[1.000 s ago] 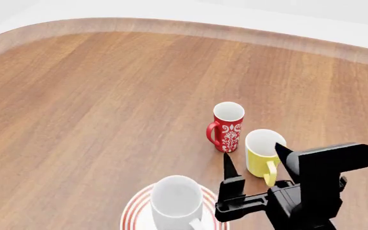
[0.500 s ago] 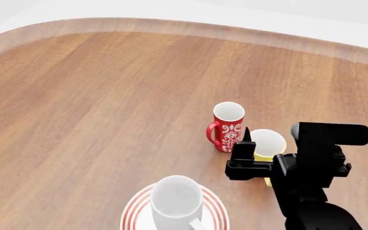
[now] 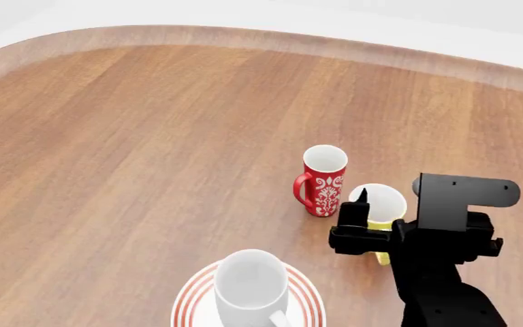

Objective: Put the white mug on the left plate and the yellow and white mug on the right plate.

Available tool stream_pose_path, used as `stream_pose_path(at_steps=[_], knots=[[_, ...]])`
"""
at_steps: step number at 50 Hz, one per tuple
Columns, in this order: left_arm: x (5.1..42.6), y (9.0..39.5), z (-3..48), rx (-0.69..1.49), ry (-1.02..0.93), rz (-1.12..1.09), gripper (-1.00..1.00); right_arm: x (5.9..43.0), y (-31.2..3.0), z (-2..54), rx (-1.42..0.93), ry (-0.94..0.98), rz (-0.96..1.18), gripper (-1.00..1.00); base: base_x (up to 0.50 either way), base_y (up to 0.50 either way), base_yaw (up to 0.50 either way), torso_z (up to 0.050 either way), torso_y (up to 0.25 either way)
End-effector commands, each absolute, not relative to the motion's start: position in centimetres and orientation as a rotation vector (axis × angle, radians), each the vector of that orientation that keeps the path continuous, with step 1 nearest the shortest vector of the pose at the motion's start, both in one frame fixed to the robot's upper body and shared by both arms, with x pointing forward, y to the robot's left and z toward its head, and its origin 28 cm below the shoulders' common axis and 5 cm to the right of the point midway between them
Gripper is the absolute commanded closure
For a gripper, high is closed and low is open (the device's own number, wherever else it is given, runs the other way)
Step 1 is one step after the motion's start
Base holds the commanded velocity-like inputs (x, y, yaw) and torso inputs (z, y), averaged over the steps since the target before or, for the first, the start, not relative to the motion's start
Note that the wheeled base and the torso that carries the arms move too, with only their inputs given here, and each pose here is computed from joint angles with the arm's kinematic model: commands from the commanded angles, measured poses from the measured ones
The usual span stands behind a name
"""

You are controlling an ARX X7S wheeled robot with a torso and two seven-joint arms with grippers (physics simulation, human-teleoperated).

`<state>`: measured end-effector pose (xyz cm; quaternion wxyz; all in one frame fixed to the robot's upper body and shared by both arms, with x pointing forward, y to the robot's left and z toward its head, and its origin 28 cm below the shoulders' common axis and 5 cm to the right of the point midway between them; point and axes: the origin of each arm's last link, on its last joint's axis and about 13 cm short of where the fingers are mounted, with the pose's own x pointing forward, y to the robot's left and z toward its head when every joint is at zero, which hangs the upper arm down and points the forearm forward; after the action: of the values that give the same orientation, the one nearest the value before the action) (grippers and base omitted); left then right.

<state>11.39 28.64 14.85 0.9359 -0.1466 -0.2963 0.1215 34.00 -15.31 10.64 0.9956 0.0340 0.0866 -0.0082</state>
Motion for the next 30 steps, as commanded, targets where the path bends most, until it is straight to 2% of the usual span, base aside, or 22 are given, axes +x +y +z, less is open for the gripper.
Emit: stream_pose_path(at_steps=[1,7,19,28,30], knots=[[11.8,28.8,15.1,-0.295,-0.606,0.243,-1.0,37.8,-15.7,12.4,0.055,0.129,-0.062,-1.0,0.0,0.0,0.0,0.0,0.0],[11.6,29.0,15.1,-0.3,-0.612,0.25,-1.0,41.2,-16.0,13.1,0.056,0.156,-0.081,-1.0,0.0,0.0,0.0,0.0,0.0],[11.7,28.4,15.1,-0.25,-0.615,0.229,-1.0,41.4,-15.7,13.7,0.058,0.206,-0.1,-1.0,0.0,0.0,0.0,0.0,0.0],[11.6,28.2,15.1,-0.251,-0.612,0.202,-1.0,41.3,-15.2,13.4,0.073,0.242,-0.078,-1.0,0.0,0.0,0.0,0.0,-0.243],[11.5,28.2,15.1,-0.267,-0.613,0.198,-1.0,41.2,-15.1,13.3,0.076,0.251,-0.074,-1.0,0.0,0.0,0.0,0.001,-0.022]])
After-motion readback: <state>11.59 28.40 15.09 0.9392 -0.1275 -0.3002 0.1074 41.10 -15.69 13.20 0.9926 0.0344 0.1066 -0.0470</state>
